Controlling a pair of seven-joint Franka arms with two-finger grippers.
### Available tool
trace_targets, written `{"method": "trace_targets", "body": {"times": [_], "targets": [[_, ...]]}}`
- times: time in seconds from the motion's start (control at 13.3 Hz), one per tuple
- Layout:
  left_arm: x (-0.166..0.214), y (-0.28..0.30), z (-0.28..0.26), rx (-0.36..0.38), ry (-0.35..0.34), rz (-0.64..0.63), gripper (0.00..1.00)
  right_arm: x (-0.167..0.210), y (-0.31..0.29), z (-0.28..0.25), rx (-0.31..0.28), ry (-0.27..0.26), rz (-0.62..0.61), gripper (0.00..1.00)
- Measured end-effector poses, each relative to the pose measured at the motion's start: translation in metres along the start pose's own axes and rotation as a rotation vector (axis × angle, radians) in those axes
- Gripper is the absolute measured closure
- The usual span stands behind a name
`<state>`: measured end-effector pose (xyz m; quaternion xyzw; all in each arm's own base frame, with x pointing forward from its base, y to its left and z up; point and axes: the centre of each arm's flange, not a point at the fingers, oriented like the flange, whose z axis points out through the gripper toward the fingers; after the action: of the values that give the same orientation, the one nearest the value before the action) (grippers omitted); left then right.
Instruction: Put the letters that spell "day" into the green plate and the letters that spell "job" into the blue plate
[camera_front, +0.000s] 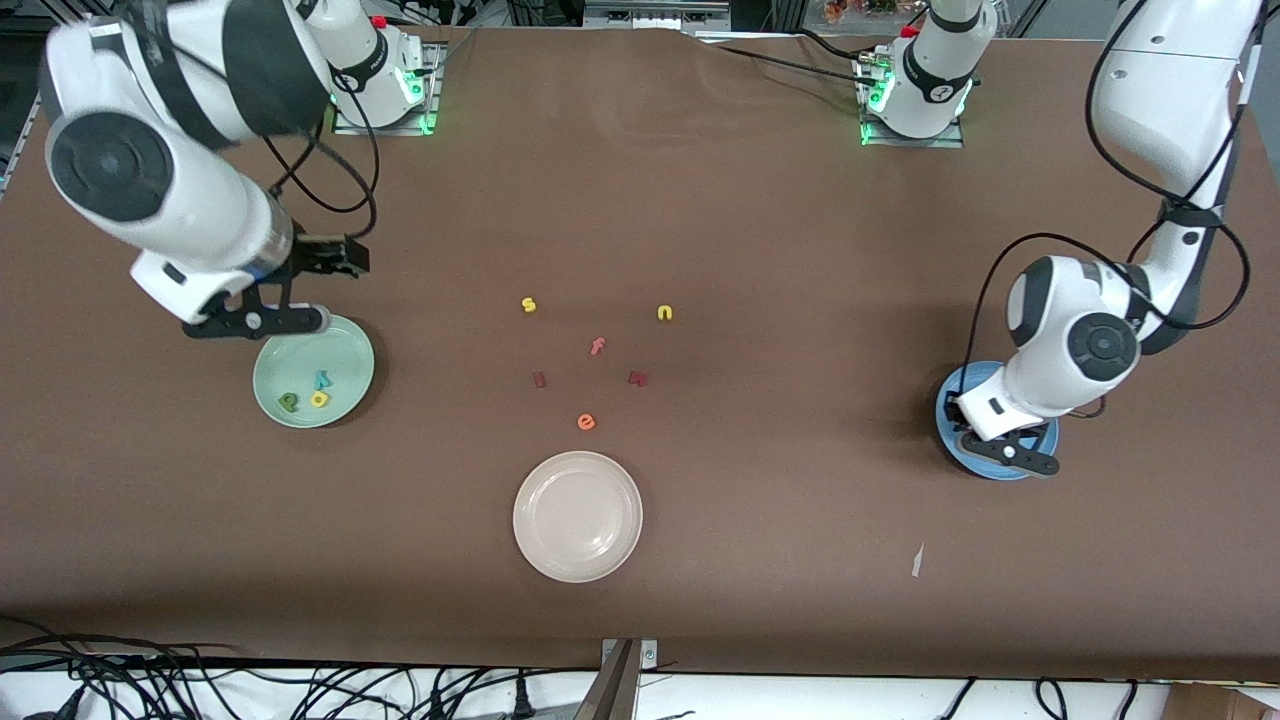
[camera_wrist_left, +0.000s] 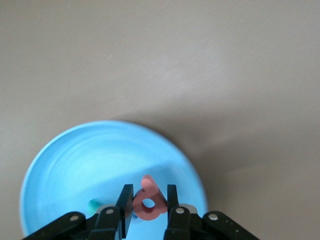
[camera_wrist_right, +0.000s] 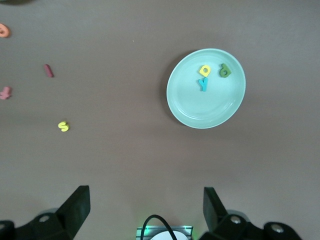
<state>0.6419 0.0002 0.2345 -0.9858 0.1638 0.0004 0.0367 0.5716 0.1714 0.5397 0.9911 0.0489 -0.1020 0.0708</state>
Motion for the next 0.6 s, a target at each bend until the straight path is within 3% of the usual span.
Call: {"method": "trace_targets", "body": {"times": [0.23,0.45,0.6], "targets": [[-0.014,-0.008,0.001,0.0,-0.017,0.006,0.66,-0.027,0.016,-0.031,0.011,0.032,0.023,0.0],[-0.023,-0.005,0.005,-0.005,-0.037,0.008,0.36,-0.033,0.039,-0.037,0.104,0.019,0.054,0.0],[-0.033,0.0,0.014,-0.013,-0.064,0.011,0.15,-0.033,0.061,-0.04,0.13,0.027,0.054,0.0]]}}
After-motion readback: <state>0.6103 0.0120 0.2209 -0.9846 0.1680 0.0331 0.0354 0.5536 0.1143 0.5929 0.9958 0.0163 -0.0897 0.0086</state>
